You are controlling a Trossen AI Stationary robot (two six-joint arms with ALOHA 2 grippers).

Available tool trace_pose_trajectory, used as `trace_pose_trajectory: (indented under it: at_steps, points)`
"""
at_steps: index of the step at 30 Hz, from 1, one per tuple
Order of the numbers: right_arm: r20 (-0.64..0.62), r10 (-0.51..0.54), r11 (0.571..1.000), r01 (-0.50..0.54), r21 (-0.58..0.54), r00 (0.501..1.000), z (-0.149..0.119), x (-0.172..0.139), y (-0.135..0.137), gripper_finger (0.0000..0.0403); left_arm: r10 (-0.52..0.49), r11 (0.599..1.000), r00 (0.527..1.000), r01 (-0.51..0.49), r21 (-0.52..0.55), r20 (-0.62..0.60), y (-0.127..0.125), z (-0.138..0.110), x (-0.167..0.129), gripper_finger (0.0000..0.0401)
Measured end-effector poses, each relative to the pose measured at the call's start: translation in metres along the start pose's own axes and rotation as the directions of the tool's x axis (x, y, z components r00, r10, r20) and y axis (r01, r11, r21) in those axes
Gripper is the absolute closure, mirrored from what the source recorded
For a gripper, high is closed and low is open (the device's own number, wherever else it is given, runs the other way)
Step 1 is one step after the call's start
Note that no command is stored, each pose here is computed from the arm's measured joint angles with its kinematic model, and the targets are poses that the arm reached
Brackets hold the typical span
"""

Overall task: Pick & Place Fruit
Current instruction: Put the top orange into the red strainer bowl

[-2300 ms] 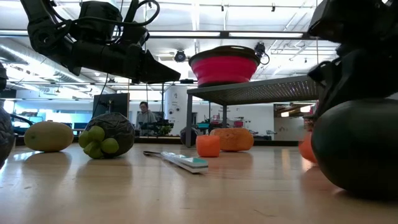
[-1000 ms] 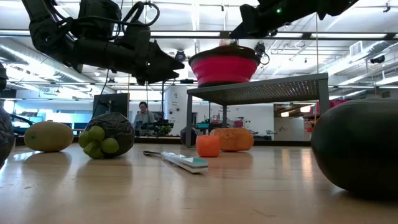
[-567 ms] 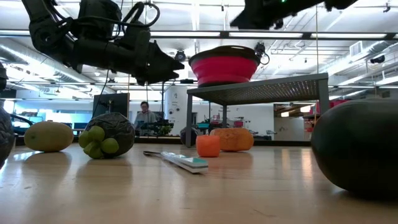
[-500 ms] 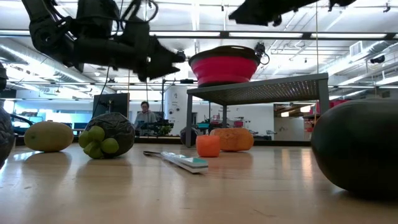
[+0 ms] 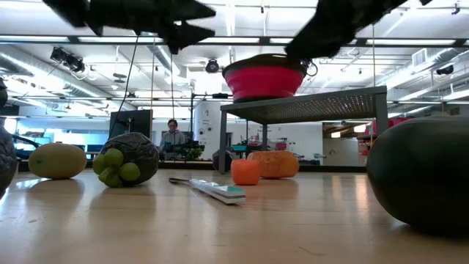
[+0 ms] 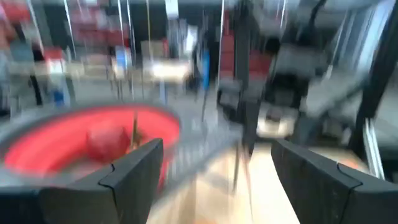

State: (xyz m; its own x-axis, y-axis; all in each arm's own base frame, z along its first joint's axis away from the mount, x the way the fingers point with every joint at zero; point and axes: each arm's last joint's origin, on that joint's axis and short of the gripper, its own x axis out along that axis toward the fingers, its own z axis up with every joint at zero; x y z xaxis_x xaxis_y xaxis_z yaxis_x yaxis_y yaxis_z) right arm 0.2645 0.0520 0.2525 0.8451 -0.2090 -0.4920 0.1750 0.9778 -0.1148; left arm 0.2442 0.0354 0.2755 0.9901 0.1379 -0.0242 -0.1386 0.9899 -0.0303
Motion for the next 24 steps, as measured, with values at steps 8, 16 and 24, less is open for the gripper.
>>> trace_pose_trajectory:
  at_steps: [8, 16, 24]
  points:
    - [-0.344, 0.234, 0.970, -0.192, 0.153, 0.909, -0.035, -0.018, 0.026, 0.0185, -0.120, 0.989, 0.943, 0.142, 0.049, -0.310, -0.025, -0.030, 0.009, 0.0095]
    - [-0.617, 0.411, 0.878, -0.111, 0.465, 0.671, -0.061, -0.039, 0.037, 0.0185, -0.207, 0.965, 0.923, 0.248, 0.090, -0.324, -0.051, -0.076, 0.046, 0.0095]
    - [-0.674, 0.357, 0.910, -0.077, 0.408, 0.647, -0.069, -0.050, 0.045, 0.0185, -0.285, 0.950, 0.863, 0.313, -0.001, -0.417, -0.056, -0.116, 0.061, 0.0095]
